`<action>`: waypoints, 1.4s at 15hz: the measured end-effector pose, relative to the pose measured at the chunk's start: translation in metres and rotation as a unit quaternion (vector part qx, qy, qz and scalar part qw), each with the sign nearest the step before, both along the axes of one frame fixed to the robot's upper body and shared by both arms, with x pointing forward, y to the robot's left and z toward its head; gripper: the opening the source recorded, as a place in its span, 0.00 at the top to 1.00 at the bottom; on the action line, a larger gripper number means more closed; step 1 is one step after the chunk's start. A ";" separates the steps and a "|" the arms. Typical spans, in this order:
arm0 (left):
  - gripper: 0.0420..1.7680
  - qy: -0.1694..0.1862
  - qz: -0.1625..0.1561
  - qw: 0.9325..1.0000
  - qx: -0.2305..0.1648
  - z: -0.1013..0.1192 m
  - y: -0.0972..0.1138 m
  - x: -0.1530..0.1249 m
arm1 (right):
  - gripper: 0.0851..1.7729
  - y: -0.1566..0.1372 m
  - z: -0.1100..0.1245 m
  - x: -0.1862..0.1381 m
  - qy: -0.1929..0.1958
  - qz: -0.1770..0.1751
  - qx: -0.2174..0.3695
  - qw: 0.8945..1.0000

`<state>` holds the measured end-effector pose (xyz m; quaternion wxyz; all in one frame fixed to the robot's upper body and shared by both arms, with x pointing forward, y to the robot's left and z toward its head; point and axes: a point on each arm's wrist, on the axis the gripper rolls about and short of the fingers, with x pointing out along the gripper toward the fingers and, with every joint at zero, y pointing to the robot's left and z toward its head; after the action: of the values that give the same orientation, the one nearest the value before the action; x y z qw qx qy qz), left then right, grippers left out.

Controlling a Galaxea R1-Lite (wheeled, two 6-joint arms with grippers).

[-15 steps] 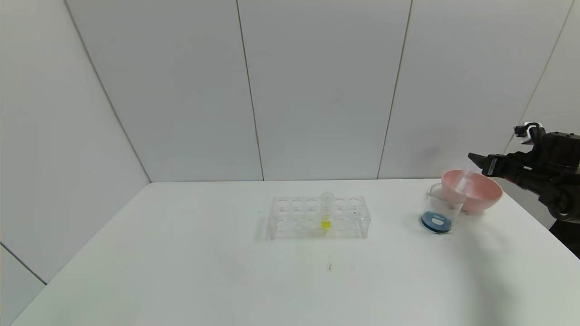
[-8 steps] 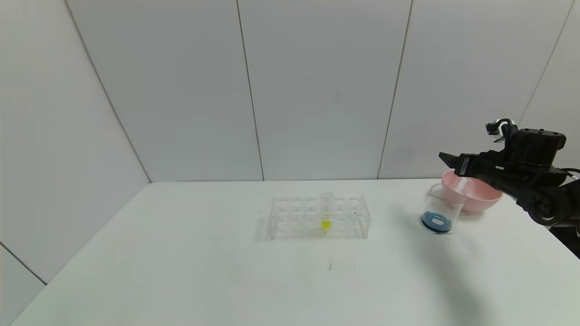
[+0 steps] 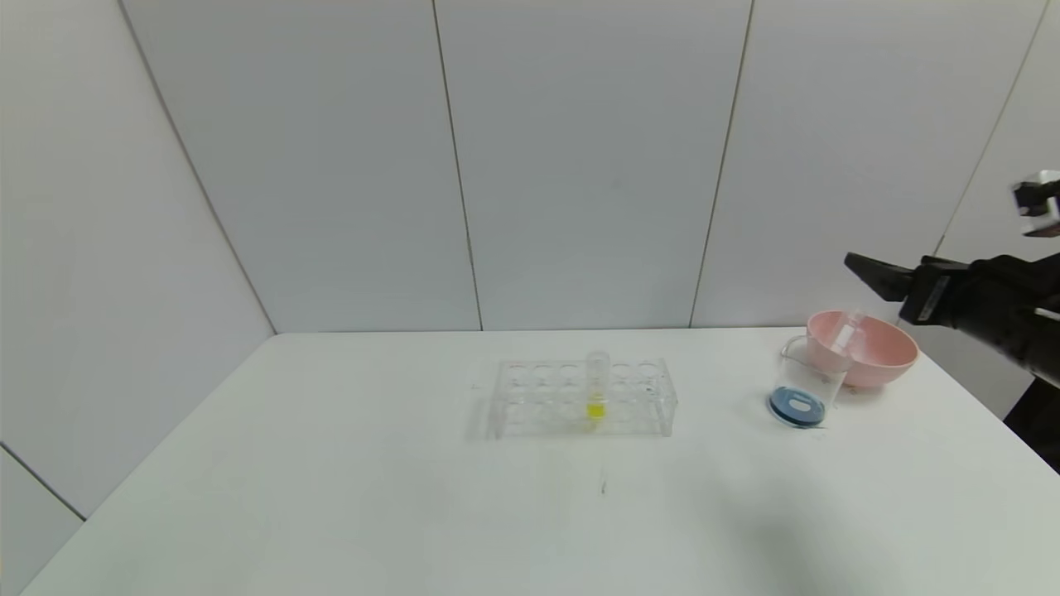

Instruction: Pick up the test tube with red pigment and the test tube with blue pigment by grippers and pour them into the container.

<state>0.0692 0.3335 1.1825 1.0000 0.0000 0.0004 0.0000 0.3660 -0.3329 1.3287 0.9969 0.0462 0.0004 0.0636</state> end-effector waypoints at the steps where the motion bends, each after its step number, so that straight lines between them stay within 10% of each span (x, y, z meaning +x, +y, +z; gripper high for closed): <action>1: 0.00 0.000 0.000 1.000 0.000 0.000 0.000 0.000 | 0.07 0.000 0.009 -0.023 -0.019 0.002 0.000 1.000; 10: 0.00 0.000 0.000 1.000 0.000 0.000 0.000 0.000 | 0.05 0.001 0.032 -0.218 -0.151 0.026 -0.007 0.988; 16: 0.00 0.000 0.000 1.000 0.000 0.000 0.000 0.000 | 0.04 0.002 -0.008 -0.324 -0.219 0.036 -0.049 0.974; 21: 0.00 0.000 0.000 1.000 0.000 0.000 0.000 0.000 | 0.04 -0.001 -0.065 -0.325 -0.209 -0.025 -0.057 0.976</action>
<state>0.0692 0.3335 1.1825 1.0000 0.0000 0.0004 0.0000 0.0411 -0.3338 1.2641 0.9773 -0.0248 -0.2052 0.0465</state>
